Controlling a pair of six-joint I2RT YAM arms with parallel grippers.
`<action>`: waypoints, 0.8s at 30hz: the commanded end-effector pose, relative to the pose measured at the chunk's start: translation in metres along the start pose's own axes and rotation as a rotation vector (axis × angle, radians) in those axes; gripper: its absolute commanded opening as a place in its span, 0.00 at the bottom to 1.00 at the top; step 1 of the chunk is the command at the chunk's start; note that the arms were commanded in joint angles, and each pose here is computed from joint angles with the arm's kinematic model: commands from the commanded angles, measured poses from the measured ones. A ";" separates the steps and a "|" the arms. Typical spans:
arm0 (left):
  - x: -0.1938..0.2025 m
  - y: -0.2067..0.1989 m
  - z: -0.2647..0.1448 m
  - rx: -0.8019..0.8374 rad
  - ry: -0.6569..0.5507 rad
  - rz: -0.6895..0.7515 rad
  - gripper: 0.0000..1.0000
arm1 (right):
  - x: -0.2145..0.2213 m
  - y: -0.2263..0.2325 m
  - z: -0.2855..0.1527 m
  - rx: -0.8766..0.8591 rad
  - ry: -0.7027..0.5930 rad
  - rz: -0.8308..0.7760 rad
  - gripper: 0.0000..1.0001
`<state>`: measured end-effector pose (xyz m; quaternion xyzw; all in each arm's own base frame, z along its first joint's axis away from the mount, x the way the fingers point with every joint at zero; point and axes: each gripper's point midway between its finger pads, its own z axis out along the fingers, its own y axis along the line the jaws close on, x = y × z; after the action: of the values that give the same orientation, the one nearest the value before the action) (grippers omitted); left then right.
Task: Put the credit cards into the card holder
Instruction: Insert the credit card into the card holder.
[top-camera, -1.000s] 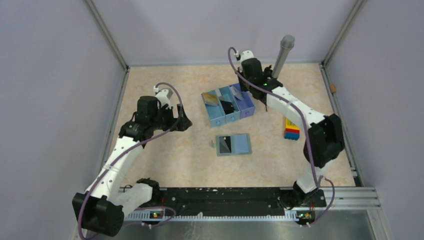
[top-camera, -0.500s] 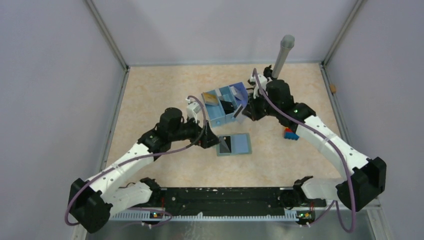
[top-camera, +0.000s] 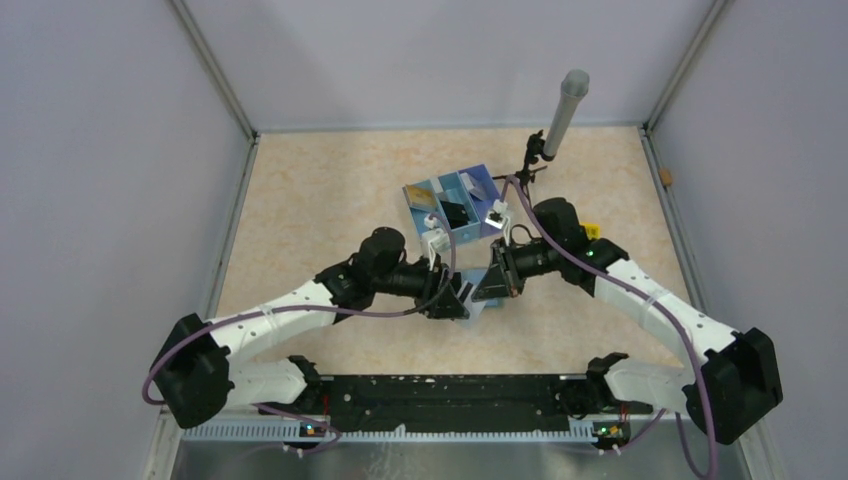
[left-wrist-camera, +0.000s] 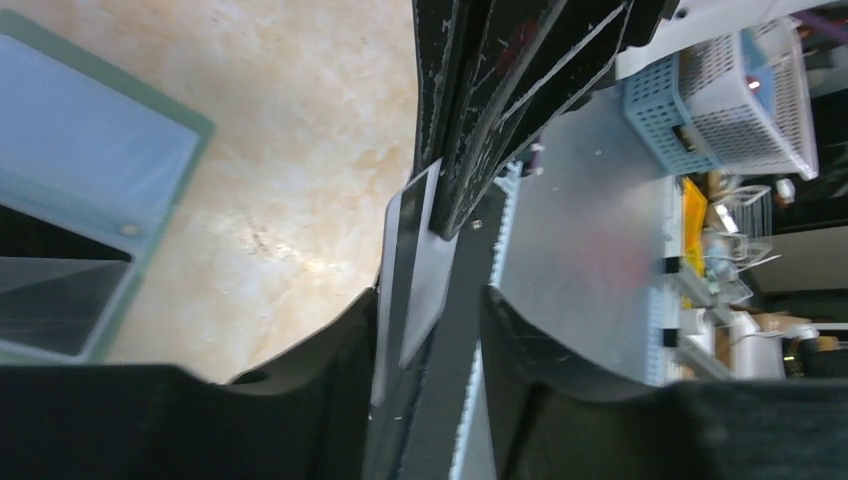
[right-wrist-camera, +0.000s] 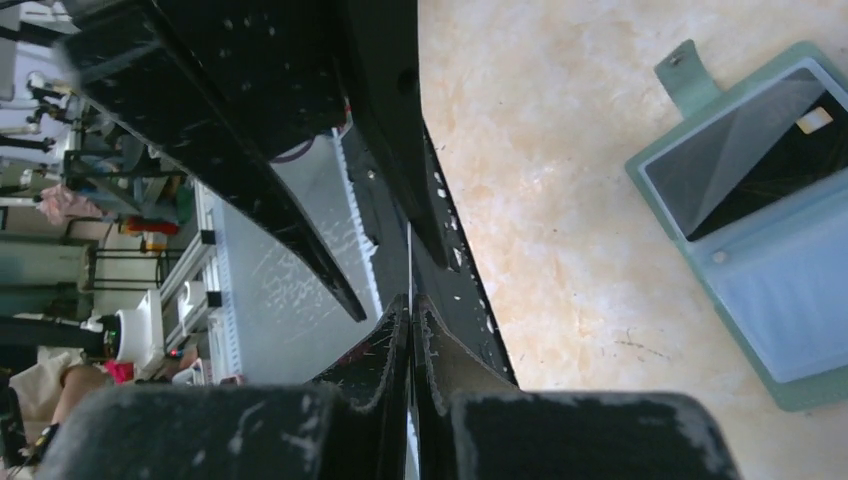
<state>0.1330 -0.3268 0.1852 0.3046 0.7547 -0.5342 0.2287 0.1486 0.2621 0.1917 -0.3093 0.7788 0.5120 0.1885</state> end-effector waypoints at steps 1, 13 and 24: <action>-0.008 -0.023 0.006 0.112 -0.022 0.064 0.35 | -0.012 0.025 -0.001 -0.116 -0.028 -0.073 0.00; 0.007 0.019 0.016 -0.049 -0.071 -0.101 0.00 | -0.032 -0.034 -0.002 0.221 -0.114 0.046 0.55; 0.015 0.083 0.037 -0.236 -0.236 -0.453 0.00 | -0.003 -0.127 -0.027 0.685 -0.237 0.263 0.61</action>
<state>0.1563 -0.3246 0.0937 0.1041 0.8493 -0.4821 0.1882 0.2154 0.2285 0.1400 -0.1390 0.8855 0.3526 0.2689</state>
